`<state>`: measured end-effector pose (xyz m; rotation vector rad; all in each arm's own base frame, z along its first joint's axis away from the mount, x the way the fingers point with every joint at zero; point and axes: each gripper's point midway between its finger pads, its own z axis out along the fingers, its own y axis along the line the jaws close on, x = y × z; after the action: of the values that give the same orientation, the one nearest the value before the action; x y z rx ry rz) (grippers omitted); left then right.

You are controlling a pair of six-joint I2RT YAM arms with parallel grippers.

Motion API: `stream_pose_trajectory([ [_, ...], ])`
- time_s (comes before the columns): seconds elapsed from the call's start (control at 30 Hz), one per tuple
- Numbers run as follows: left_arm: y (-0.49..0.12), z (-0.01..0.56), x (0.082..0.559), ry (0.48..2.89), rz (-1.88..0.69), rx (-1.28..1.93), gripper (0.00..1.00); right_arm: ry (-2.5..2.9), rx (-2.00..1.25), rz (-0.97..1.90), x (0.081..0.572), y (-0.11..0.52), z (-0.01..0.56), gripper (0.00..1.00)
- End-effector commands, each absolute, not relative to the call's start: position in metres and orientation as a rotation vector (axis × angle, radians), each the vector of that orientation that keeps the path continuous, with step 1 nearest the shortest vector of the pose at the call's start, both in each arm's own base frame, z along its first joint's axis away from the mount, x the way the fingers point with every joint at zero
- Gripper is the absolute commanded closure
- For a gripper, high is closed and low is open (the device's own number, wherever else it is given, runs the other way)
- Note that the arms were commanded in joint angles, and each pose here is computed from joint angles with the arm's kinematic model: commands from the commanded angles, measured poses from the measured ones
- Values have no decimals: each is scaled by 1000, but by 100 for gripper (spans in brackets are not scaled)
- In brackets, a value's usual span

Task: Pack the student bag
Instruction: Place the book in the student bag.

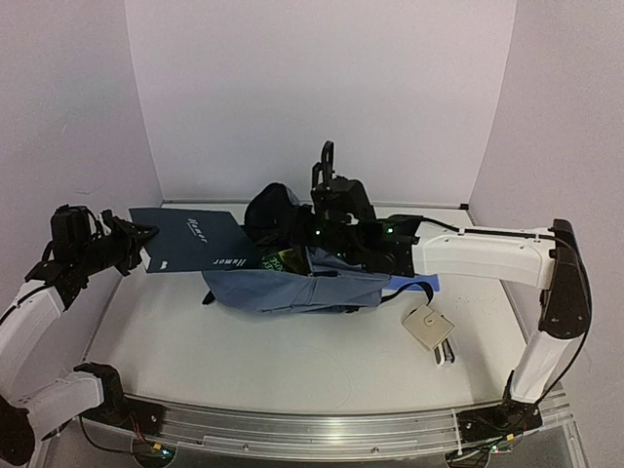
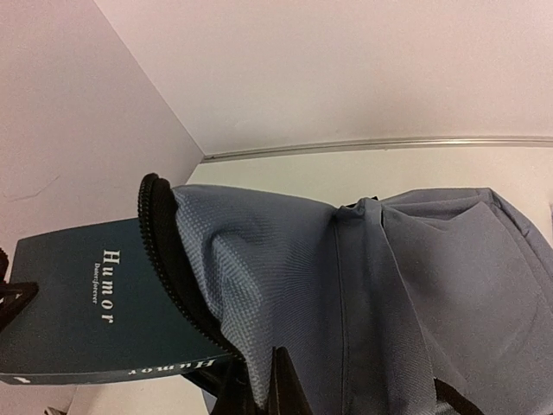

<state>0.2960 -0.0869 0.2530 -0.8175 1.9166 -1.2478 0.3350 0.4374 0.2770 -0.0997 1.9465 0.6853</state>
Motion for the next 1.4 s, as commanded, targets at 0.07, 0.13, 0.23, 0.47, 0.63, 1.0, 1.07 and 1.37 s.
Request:
stream_pose_trajectory([
  [0.07,-105,280,299,1824,-1376,-723,81,1751,-1,896,323,441,363,100],
  [0.13,-113,268,300,1847,-1394,-741,81,1747,-4,904,321,444,365,100],
  [0.23,-127,259,300,1883,-1390,-749,82,1737,4,906,320,444,369,100],
  [0.47,-149,241,303,1907,-1454,-771,82,1713,29,923,320,445,374,100],
  [0.63,-168,243,305,1904,-1492,-722,82,1715,13,941,317,451,372,100],
  [1.0,-207,238,327,1882,-1549,-590,82,1740,-6,955,314,459,360,100],
  [1.07,-218,239,331,1880,-1565,-559,83,1746,-11,958,313,461,357,100],
  [1.37,-241,200,338,1992,-1520,-641,84,1736,56,957,318,459,352,100],
])
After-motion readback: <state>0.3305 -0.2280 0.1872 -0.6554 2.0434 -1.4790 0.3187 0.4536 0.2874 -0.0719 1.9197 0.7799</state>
